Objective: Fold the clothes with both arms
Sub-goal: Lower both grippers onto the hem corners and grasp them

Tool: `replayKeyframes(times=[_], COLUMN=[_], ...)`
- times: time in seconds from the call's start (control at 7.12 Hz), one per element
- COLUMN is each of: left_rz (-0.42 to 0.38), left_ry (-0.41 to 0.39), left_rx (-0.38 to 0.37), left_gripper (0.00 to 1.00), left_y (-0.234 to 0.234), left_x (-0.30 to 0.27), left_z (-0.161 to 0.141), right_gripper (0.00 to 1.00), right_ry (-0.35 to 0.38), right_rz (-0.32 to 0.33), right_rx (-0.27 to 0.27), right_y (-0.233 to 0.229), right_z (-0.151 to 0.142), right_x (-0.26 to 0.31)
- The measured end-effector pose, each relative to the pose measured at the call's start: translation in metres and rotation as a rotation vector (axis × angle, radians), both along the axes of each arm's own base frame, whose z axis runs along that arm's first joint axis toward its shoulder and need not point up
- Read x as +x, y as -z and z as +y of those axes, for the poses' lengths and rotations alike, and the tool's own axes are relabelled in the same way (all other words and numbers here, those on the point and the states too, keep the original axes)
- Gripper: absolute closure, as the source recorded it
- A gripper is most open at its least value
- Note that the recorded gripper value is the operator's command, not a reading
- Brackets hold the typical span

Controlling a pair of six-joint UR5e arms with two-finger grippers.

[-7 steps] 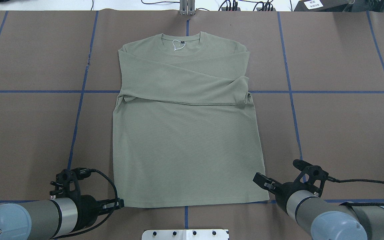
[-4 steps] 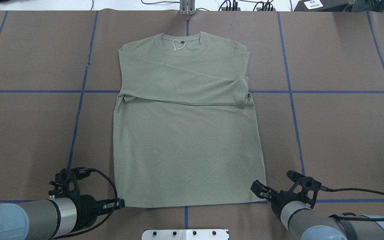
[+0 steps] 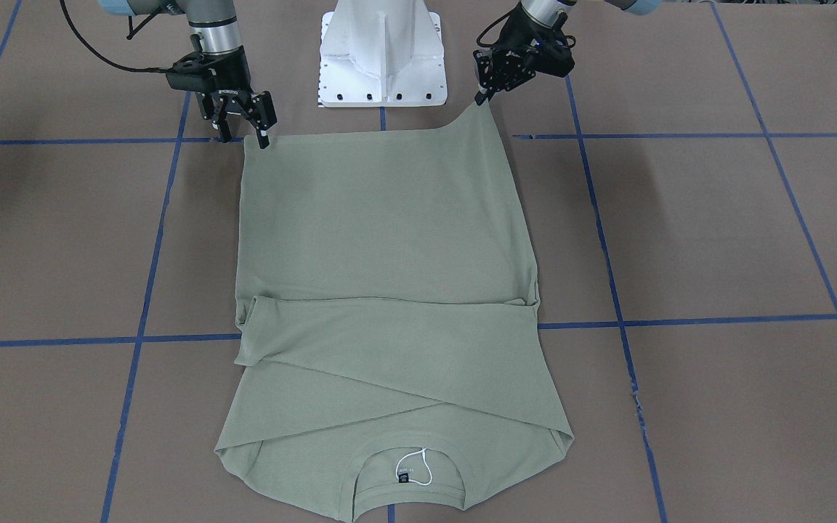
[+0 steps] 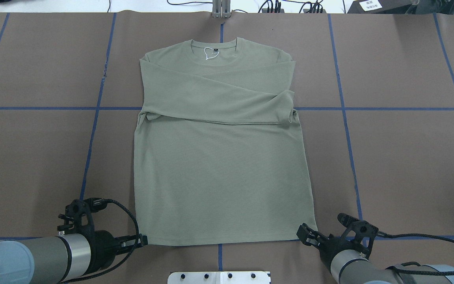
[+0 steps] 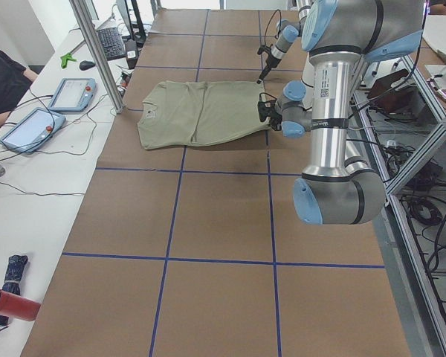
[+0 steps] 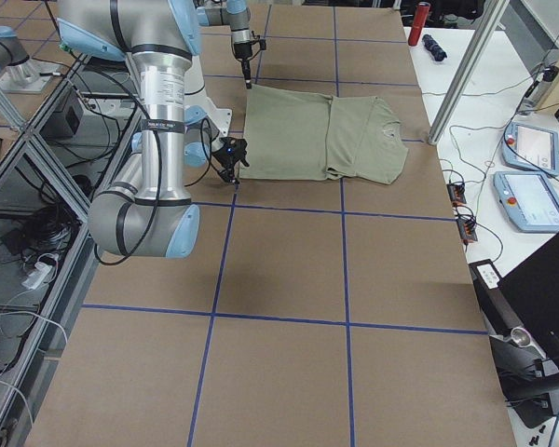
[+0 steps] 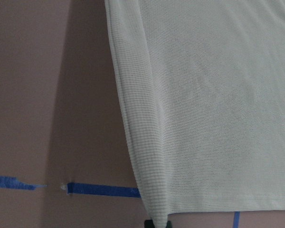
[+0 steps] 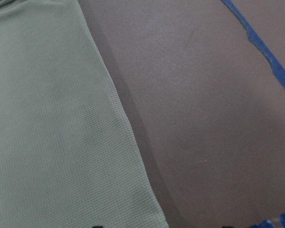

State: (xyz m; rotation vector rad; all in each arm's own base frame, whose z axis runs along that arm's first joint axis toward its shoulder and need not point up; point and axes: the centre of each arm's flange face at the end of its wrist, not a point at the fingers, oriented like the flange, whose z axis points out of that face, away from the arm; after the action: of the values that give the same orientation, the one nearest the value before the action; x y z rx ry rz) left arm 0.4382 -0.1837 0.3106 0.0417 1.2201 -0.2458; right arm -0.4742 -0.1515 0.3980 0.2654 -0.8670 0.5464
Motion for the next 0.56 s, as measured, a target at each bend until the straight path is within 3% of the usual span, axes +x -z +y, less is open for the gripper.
replayKeyframes(times=[0.14,0.28,0.42,0.56], left_rz=[0.001,0.001,0.001,0.001], left_ry=[0.0,0.0,0.0,0.0], left_rx=[0.0,0.0,0.0,0.0], left_gripper=[1.0,1.0,1.0,1.0], left_y=[0.0002,0.0003,0.0003,0.0006], left_x=[0.0,-0.0001,-0.0002,-0.0004], left_z=[0.0002,0.0003,0.0002,0.0001], right_gripper=[0.42,0.49,0.65,0.88], right_ry=[0.001,0.0,-0.001,-0.003], right_rz=[0.003,0.001,-0.002,-0.006], right_rx=[0.001,0.0,-0.001,-0.004], right_y=[-0.0004,0.0008,0.002,0.003], right_z=[0.0011,0.0016,0.0022,0.0025], right_x=[-0.0004,-0.0007,-0.0012,-0.0014])
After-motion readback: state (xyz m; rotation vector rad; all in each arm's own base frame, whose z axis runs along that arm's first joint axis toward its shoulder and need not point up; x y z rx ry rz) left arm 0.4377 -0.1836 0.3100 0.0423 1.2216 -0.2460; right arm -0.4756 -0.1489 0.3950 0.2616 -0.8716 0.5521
